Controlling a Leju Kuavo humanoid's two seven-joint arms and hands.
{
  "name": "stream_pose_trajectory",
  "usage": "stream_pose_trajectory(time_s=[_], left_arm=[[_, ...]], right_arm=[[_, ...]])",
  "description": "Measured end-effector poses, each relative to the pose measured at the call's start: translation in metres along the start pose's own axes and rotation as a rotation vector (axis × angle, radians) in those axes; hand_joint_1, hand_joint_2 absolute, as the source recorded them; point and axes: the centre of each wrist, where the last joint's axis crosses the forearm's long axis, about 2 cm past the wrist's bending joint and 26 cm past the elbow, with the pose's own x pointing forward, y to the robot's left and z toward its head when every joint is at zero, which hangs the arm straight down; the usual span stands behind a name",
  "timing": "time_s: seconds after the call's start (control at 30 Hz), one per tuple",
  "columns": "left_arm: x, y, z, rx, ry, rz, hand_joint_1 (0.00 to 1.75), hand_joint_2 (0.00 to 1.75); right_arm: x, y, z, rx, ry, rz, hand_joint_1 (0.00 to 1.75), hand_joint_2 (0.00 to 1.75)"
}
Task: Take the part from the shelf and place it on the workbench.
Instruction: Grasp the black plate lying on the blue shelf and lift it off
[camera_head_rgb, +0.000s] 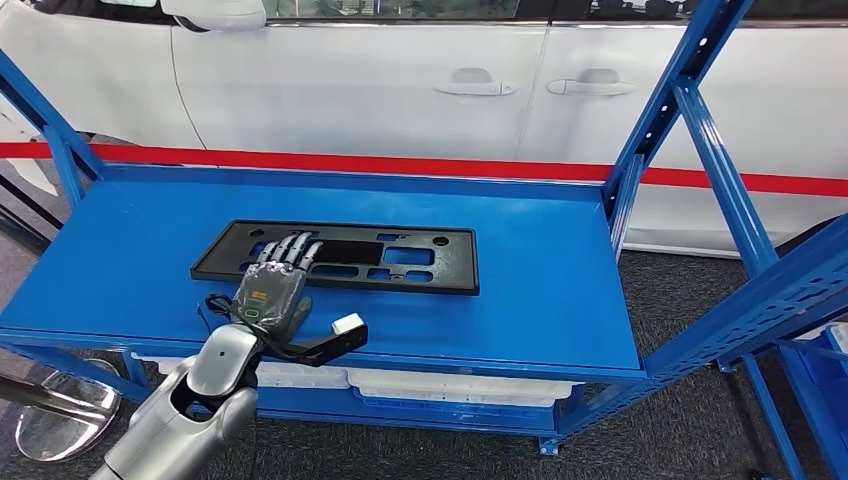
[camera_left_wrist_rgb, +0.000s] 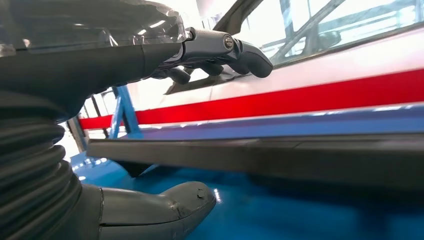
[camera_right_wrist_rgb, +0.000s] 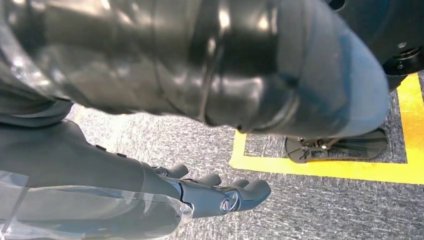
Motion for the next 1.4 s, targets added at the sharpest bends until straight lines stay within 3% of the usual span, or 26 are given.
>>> stream_pose_trajectory(time_s=[0.57,0.77,1.4], left_arm=[[-0.052,-0.039,0.029,-0.071,0.129,-0.093,0.00,1.75],[-0.069,-0.043,0.037,-0.080,0.170,-0.126,0.00,1.75],[-0.077,-0.045,0.041,-0.090,0.187,-0.146,0.00,1.75]], right_arm=[[-0.001,-0.003,0.002,0.005,-0.004,-0.006,0.00,0.00],[-0.001,-0.004,0.005,0.000,-0.006,-0.012,0.00,0.00],[-0.001,-0.006,0.007,-0.008,-0.007,-0.009,0.00,0.00]])
